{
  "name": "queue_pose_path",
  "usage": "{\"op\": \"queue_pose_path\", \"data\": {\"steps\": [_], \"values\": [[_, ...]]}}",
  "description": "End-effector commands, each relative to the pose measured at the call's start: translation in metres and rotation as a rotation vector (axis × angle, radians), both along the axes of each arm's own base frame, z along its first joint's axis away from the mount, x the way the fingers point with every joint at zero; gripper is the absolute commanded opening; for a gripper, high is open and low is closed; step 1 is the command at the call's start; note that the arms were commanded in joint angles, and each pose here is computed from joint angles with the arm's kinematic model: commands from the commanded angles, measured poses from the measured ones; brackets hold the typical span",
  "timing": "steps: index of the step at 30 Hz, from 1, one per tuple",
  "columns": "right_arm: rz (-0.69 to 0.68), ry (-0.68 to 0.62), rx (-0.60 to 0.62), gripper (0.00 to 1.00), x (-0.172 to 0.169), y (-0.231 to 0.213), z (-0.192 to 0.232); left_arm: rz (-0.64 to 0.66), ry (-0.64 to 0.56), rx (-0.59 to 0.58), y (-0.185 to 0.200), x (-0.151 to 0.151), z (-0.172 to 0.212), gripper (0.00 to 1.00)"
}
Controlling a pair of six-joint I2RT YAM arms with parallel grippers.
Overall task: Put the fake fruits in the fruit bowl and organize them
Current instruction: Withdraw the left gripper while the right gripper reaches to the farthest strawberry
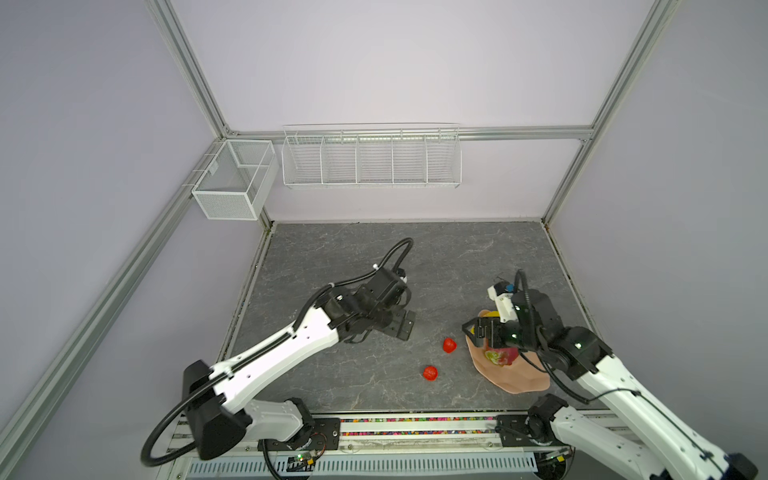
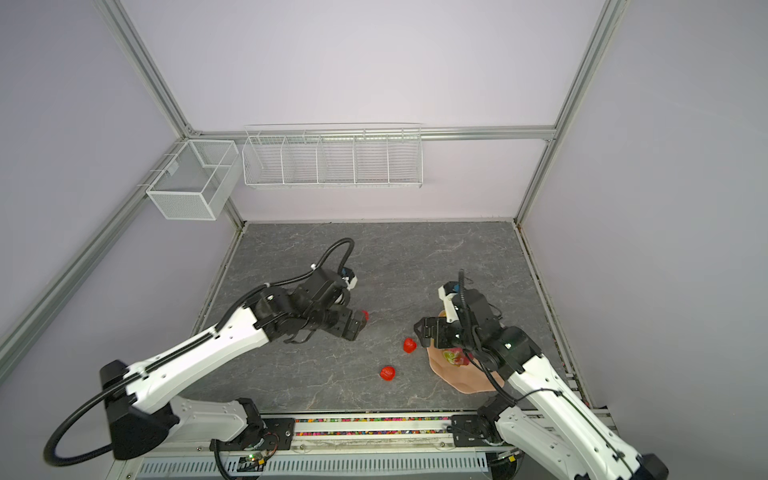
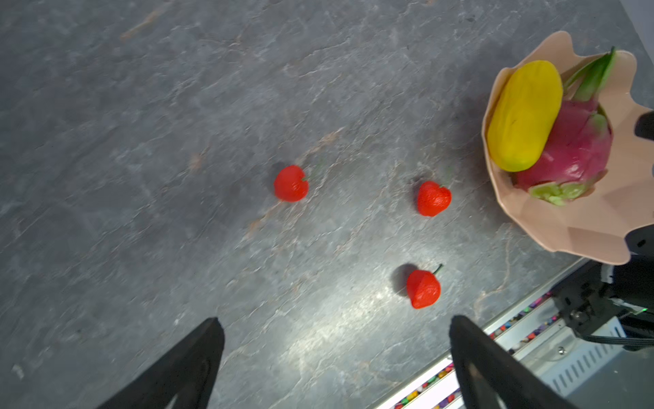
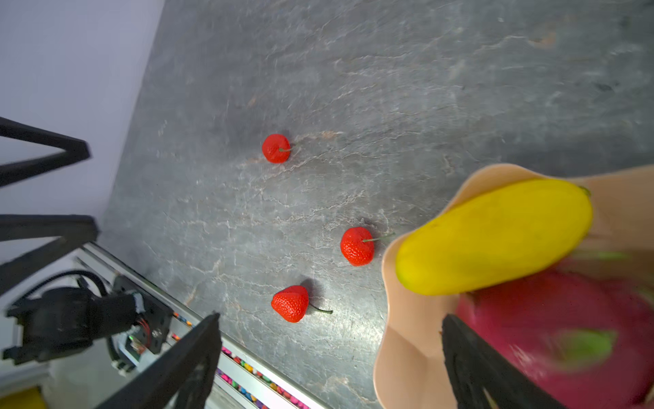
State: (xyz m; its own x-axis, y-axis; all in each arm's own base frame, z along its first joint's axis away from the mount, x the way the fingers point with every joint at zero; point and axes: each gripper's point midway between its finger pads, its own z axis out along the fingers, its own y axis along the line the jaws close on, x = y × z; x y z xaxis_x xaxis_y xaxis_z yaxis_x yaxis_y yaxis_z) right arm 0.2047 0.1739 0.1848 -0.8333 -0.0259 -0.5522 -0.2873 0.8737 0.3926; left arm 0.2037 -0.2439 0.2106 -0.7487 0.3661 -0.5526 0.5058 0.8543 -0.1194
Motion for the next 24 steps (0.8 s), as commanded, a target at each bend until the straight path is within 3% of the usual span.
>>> {"op": "queue_pose_path", "data": {"steps": [1,5,11,20,24], "values": [[0.070,-0.123,-0.066,0.97,0.036,0.041,0.014,0.171,-0.040,0.028,0.048,-0.002,0.004,0.99],[0.133,-0.132,-0.048,0.93,0.066,0.087,-0.005,0.213,-0.037,-0.025,0.072,-0.020,0.014,0.99],[0.336,-0.122,-0.179,0.87,0.096,0.136,-0.045,0.247,-0.069,-0.062,0.095,-0.031,0.024,0.99],[0.643,-0.085,-0.247,0.83,0.101,0.181,-0.089,0.225,-0.081,-0.063,0.091,-0.029,0.023,0.99],[0.708,-0.054,-0.299,0.81,0.097,0.184,-0.113,0.198,-0.072,-0.070,0.086,-0.030,0.024,0.99]]}}
